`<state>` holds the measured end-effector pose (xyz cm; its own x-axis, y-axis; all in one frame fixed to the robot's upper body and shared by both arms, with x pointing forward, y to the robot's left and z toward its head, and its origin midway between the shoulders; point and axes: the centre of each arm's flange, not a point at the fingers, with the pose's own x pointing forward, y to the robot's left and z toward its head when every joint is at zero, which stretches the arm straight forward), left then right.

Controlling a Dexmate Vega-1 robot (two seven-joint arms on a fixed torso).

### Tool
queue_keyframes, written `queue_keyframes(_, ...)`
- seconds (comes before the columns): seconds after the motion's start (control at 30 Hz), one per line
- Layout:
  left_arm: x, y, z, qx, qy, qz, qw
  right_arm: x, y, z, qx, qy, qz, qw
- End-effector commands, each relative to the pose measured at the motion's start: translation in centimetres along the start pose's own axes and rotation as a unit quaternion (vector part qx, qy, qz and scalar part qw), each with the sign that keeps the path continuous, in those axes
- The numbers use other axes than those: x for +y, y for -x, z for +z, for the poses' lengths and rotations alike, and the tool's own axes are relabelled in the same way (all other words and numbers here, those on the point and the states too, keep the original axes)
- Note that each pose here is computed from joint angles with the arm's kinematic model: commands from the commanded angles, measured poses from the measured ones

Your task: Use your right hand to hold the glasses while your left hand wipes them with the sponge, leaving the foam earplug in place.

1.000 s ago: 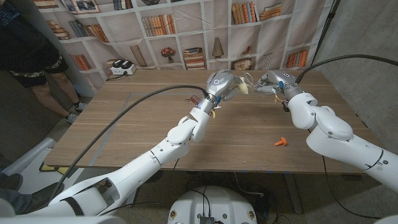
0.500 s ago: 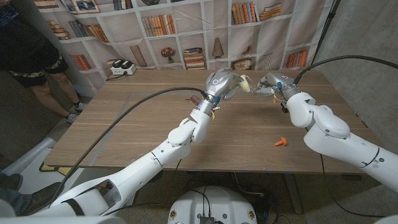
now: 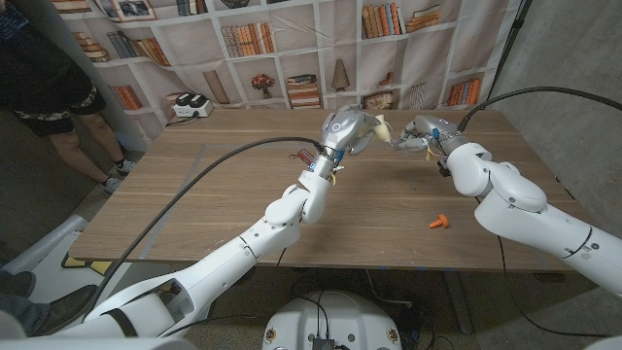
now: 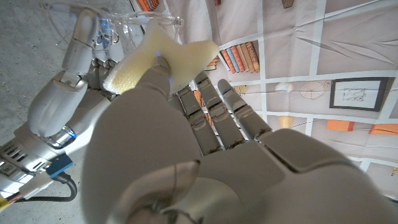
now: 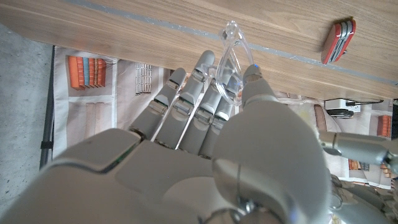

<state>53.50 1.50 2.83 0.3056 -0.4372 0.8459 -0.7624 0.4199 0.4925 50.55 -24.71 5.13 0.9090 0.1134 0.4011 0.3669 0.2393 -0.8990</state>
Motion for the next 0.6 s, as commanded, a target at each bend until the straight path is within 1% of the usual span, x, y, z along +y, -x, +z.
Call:
queue_keyframes(0.03,-0.8,0.0,0.1,0.002,0.004,-0.004,1.000,-1.7,0.5,0.7,-0.015,-0.006,-0.010,0.9998)
queue_keyframes(0.13,-1.1,0.0,0.2,0.001,0.006,-0.006,1.000,-2.3,0.8,1.0,-0.019,-0.005,-0.014,0.9997)
queue_keyframes(0.3,-1.1,-0.1,0.4,-0.001,0.008,-0.005,1.000,-2.4,1.1,1.2,-0.022,-0.005,-0.014,0.9997)
queue_keyframes(0.47,-0.6,-0.6,0.5,-0.002,0.011,0.010,1.000,-1.9,1.3,1.0,-0.015,-0.007,-0.006,0.9999)
queue_keyframes(0.6,-0.3,-0.9,0.5,-0.002,0.010,0.017,1.000,-1.2,1.3,0.7,-0.011,-0.011,0.006,0.9999)
